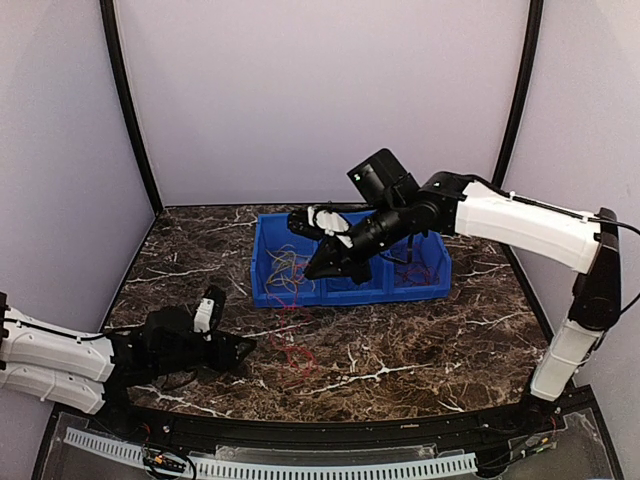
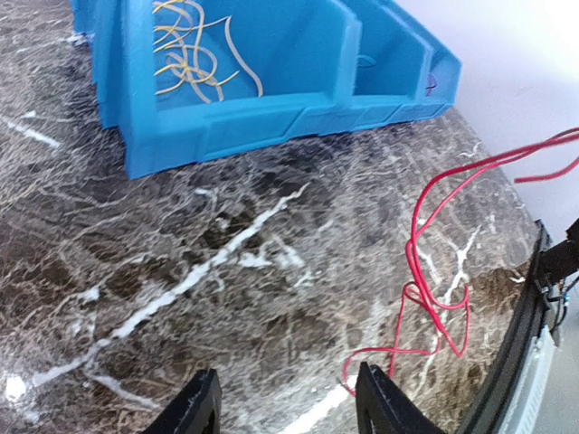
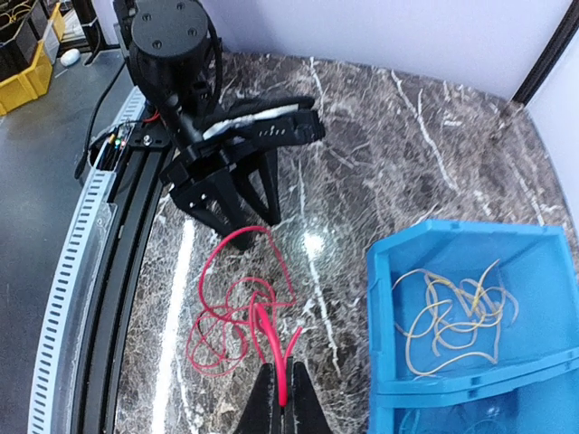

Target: Untangle the cables

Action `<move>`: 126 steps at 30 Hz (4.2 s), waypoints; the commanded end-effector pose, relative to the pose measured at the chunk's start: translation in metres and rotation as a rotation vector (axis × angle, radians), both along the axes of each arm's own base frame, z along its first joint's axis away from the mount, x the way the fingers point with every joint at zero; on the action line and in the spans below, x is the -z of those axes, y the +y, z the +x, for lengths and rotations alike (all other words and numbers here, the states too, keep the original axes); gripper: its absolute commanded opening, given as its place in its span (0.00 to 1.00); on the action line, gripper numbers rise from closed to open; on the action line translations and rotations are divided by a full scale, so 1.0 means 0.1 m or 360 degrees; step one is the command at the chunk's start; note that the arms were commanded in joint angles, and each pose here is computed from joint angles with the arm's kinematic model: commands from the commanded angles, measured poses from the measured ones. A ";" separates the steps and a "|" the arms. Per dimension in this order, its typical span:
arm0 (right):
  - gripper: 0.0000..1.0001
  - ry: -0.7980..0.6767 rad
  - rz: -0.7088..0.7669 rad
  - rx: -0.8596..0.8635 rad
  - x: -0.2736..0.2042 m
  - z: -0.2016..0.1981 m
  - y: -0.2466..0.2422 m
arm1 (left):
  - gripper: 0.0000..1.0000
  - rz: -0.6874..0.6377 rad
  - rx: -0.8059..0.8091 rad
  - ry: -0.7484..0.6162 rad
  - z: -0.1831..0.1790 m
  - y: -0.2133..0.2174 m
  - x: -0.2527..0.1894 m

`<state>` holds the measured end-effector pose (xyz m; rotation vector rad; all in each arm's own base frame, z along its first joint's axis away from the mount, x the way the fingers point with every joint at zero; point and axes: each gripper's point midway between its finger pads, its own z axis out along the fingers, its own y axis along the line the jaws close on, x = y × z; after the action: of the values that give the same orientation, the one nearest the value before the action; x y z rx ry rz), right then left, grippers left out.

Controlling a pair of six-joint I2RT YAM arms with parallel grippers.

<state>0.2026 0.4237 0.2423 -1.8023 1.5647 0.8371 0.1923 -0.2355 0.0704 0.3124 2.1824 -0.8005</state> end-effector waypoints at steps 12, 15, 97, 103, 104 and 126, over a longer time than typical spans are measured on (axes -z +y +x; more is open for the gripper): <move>0.00 -0.0336 0.0242 0.0047 -1.02 0.04 -0.08 | 0.55 -0.0366 0.0169 -0.0455 -0.02 -0.16 -0.95; 0.00 -0.0323 0.0233 0.0050 -0.97 0.04 -0.08 | 0.56 -0.0376 0.0136 -0.0606 0.00 -0.08 -1.20; 0.00 -0.0494 0.0459 0.1837 -1.42 2.91 -3.75 | 0.00 -0.0188 -0.0454 -0.0565 0.15 0.36 -1.38; 0.00 -0.0240 0.0351 0.1570 -0.84 2.73 -3.32 | 0.00 -0.0161 -0.0040 -0.0838 0.16 -0.38 -2.26; 0.00 -0.0204 0.0326 0.1522 -0.73 2.69 -3.19 | 0.00 -0.0163 0.0034 -0.0872 0.17 -0.54 -2.41; 0.51 0.0066 0.0076 0.1593 0.08 2.45 -3.04 | 0.00 -0.0616 0.0289 -0.1292 0.38 -1.84 -4.17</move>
<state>0.4598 0.1470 0.1739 -0.8134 2.2242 0.4954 0.2228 -0.3993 0.4786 0.5038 1.2510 -0.9827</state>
